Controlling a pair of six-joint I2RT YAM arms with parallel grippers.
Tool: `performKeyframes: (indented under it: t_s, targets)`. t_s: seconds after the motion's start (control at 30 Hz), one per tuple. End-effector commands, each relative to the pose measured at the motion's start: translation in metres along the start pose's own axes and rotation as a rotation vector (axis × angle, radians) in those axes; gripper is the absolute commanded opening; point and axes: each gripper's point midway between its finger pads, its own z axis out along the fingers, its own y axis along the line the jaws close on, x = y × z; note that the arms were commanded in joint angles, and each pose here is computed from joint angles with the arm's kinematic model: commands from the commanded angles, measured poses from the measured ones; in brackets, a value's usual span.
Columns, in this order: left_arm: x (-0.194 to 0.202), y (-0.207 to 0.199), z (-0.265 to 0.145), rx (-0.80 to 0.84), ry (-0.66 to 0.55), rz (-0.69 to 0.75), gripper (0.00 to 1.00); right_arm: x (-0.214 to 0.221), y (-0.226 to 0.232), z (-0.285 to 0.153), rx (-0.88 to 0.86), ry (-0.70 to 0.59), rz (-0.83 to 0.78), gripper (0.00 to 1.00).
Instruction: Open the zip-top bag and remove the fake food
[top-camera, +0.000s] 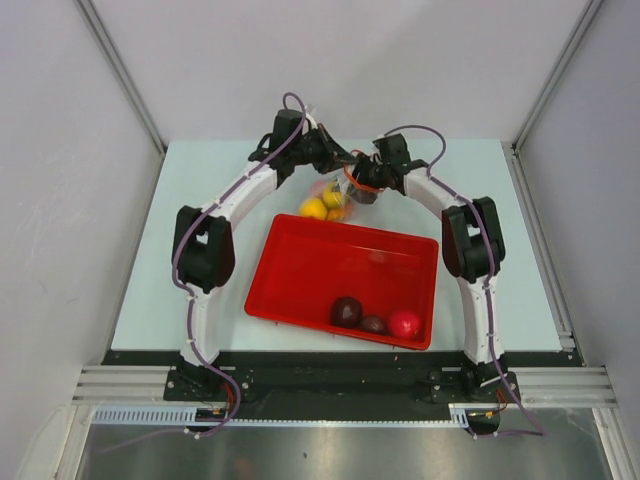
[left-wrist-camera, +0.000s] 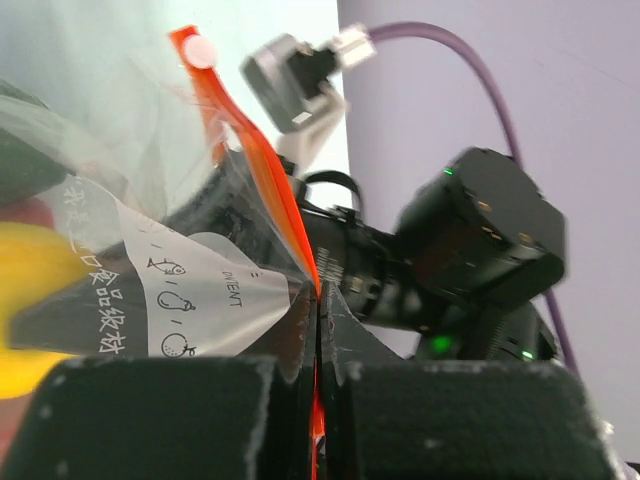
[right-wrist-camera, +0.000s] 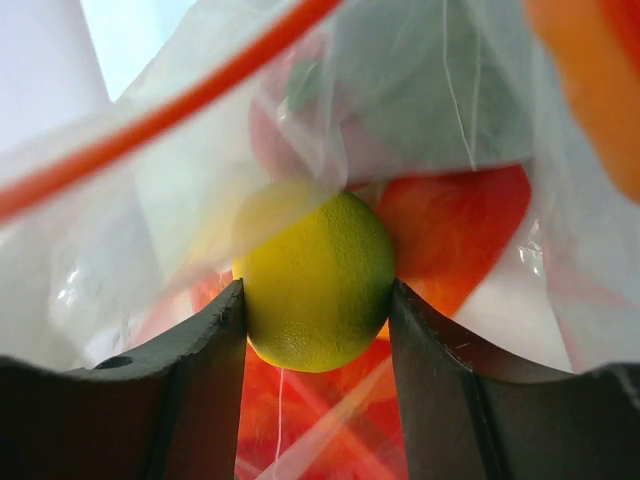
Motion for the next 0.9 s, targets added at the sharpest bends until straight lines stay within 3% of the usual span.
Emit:
performKeyframes:
  t_s: [0.0,0.3,0.47,0.7,0.87]
  targets:
    - [-0.019,-0.015,-0.012,0.04,-0.057,0.06,0.0,-0.026,0.035,-0.058,0.052,-0.122,-0.14,0.39]
    - [-0.019,-0.002,-0.015,0.026,-0.063,0.061,0.0,-0.04,0.048,-0.126,0.203,-0.237,-0.328,0.38]
    - [-0.016,0.001,-0.016,0.03,-0.055,0.054,0.0,-0.025,0.04,-0.174,0.369,-0.267,-0.428,0.38]
    - [-0.013,0.001,-0.016,0.042,-0.05,0.042,0.0,0.043,0.019,-0.223,0.554,-0.25,-0.555,0.38]
    - [-0.011,0.002,-0.018,0.043,-0.041,0.043,0.0,0.111,-0.017,-0.236,0.667,-0.15,-0.571,0.38]
